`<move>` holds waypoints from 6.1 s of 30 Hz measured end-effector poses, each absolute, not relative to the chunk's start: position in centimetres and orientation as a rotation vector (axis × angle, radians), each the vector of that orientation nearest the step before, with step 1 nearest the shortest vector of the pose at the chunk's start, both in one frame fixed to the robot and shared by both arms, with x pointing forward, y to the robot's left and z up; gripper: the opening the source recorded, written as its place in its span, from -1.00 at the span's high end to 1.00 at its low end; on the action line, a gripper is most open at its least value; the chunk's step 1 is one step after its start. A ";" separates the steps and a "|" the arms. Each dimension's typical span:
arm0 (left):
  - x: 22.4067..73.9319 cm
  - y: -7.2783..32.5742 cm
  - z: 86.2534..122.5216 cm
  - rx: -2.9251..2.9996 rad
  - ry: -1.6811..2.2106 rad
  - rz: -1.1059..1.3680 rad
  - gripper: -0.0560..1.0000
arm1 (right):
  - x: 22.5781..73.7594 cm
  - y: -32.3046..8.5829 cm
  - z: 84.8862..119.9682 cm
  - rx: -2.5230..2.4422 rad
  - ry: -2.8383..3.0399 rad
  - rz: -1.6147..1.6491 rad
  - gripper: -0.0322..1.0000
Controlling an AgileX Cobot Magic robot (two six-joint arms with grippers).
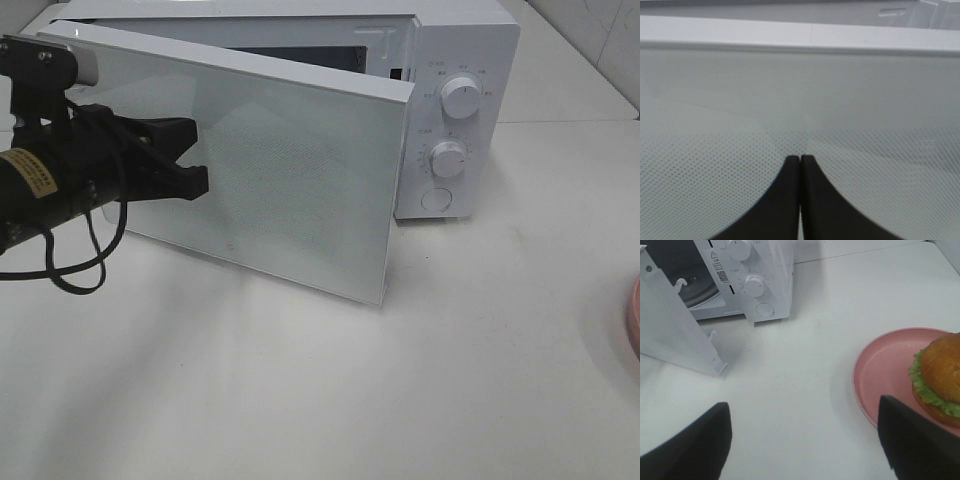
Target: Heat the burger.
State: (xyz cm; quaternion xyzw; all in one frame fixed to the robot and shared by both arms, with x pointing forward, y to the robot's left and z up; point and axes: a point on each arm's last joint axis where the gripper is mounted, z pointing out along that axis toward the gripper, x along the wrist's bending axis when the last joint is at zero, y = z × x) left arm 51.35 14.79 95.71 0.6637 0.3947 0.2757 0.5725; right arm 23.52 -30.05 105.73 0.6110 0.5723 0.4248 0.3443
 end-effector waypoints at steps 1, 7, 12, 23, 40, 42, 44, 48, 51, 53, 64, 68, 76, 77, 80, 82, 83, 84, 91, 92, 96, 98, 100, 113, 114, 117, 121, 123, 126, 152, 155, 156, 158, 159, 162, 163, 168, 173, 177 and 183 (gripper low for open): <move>51.6 14.6 95.7 1.551 0.927 0.645 0.89 | 23.5 -30.1 105.7 1.587 1.487 1.103 -0.53; 52.8 13.9 95.9 1.530 0.938 0.651 0.89 | 23.5 -30.1 105.7 1.587 1.487 1.103 -0.53; 54.1 13.3 96.1 1.530 0.942 0.655 0.89 | 23.5 -30.1 105.7 1.587 1.487 1.103 -0.53; 55.9 10.5 95.9 1.558 0.935 0.638 0.89 | 23.5 -30.1 105.7 1.586 1.486 1.104 -0.53; 58.0 5.3 95.5 1.636 0.860 0.584 0.89 | 23.5 -30.1 105.7 1.586 1.486 1.104 -0.53; 58.1 5.0 95.4 1.642 0.858 0.582 0.89 | 23.5 -30.1 105.7 1.586 1.486 1.104 -0.53; 58.3 4.4 95.5 1.654 0.846 0.581 0.89 | 23.5 -30.1 105.7 1.586 1.486 1.104 -0.53; 58.5 2.7 95.4 1.676 0.801 0.578 0.89 | 23.5 -30.1 105.7 1.586 1.486 1.104 -0.53; 58.6 2.2 95.4 1.674 0.792 0.575 0.89 | 23.5 -30.1 105.7 1.586 1.486 1.104 -0.53; 58.9 1.6 95.3 1.665 0.802 0.571 0.89 | 23.5 -30.1 105.7 1.586 1.486 1.104 -0.53; 59.2 0.6 95.9 1.670 0.789 0.596 0.89 | 23.5 -30.1 105.7 1.586 1.486 1.104 -0.53; 58.9 0.5 96.7 1.674 0.824 0.577 0.89 | 23.5 -30.1 105.7 1.586 1.486 1.104 -0.53; 56.4 -0.4 99.3 1.794 0.881 0.479 0.78 | 23.5 -30.1 105.7 1.586 1.486 1.104 -0.53; 56.4 -0.4 99.3 1.794 0.881 0.479 0.78 | 23.5 -30.1 105.7 1.586 1.486 1.104 -0.53; 54.6 -0.8 100.1 1.897 0.889 0.423 0.11 | 23.5 -30.1 105.7 1.586 1.486 1.104 -0.53; 54.1 -0.8 100.4 1.922 0.888 0.409 -0.14 | 23.5 -30.1 105.7 1.586 1.486 1.104 -0.53; 53.0 -0.9 100.9 1.979 0.891 0.376 -0.56 | 23.5 -30.1 105.7 1.586 1.486 1.104 -0.53; 52.5 -1.0 101.1 2.004 0.891 0.361 -0.70 | 23.5 -30.1 105.7 1.586 1.486 1.104 -0.53; 48.5 -0.4 102.7 2.235 0.904 0.243 -0.97 | 23.5 -30.1 105.7 1.586 1.486 1.104 -0.53; 48.1 -0.1 102.9 2.269 0.917 0.224 -0.97 | 23.5 -30.1 105.7 1.586 1.486 1.104 -0.53; 47.1 0.9 103.6 2.349 0.952 0.174 -0.97 | 23.5 -30.1 105.7 1.586 1.486 1.104 -0.53; 45.6 2.3 104.5 2.450 1.023 0.081 -0.97 | 23.5 -30.1 105.7 1.586 1.486 1.104 -0.53; 45.2 2.6 104.6 2.474 1.043 0.056 -0.97 | 23.5 -30.1 105.7 1.586 1.486 1.104 -0.53; 47.4 9.6 106.4 2.520 1.347 -0.007 -0.97 | 23.5 -30.1 105.7 1.586 1.486 1.104 -0.53; 47.9 10.5 106.6 2.509 1.380 -0.003 -0.97 | 23.5 -30.1 105.7 1.586 1.486 1.104 -0.53; 49.4 14.4 107.6 2.440 1.513 0.020 -0.97 | 23.5 -30.1 105.7 1.586 1.486 1.104 -0.53; 50.0 17.4 108.7 2.356 1.601 0.055 -0.97 | 23.5 -30.1 105.7 1.586 1.486 1.104 -0.53; 50.3 20.3 109.8 2.277 1.684 0.092 -0.97 | 23.5 -30.1 105.7 1.586 1.486 1.104 -0.53; 50.2 22.3 110.6 2.214 1.735 0.131 -0.97 | 23.5 -30.1 105.7 1.586 1.486 1.104 -0.53; 31.9 29.7 105.2 1.876 1.861 0.500 -0.97 | 23.5 -30.1 105.7 1.586 1.486 1.104 -0.53; 30.4 29.6 104.5 1.838 1.821 0.557 -0.97 | 23.5 -30.1 105.7 1.586 1.486 1.104 -0.53; 29.9 29.6 104.4 1.822 1.804 0.581 -0.97 | 23.5 -30.1 105.7 1.586 1.486 1.104 -0.53; 29.1 29.7 104.5 1.790 1.767 0.635 -0.97 | 23.5 -30.1 105.7 1.586 1.486 1.104 -0.53; 28.2 29.6 104.7 1.751 1.726 0.686 -0.97 | 23.5 -30.1 105.7 1.586 1.486 1.104 -0.53; 27.8 29.6 104.9 1.732 1.705 0.710 -0.97 | 23.5 -30.1 105.7 1.586 1.486 1.104 -0.53; 27.0 29.6 105.1 1.697 1.667 0.753 -0.97 | 23.5 -30.1 105.7 1.586 1.486 1.104 -0.53; 25.3 29.5 105.3 1.619 1.584 0.827 -0.97 | 23.5 -30.1 105.7 1.586 1.486 1.104 -0.53; 23.6 29.4 105.4 1.545 1.511 0.903 -0.97 | 23.5 -30.1 105.7 1.586 1.486 1.104 -0.53; 23.4 29.4 105.4 1.525 1.523 0.923 -0.97 | 23.5 -30.1 105.7 1.586 1.486 1.104 -0.53; 23.4 29.4 105.4 1.527 1.521 0.924 -0.97 | 23.5 -30.1 105.7 1.586 1.486 1.104 -0.53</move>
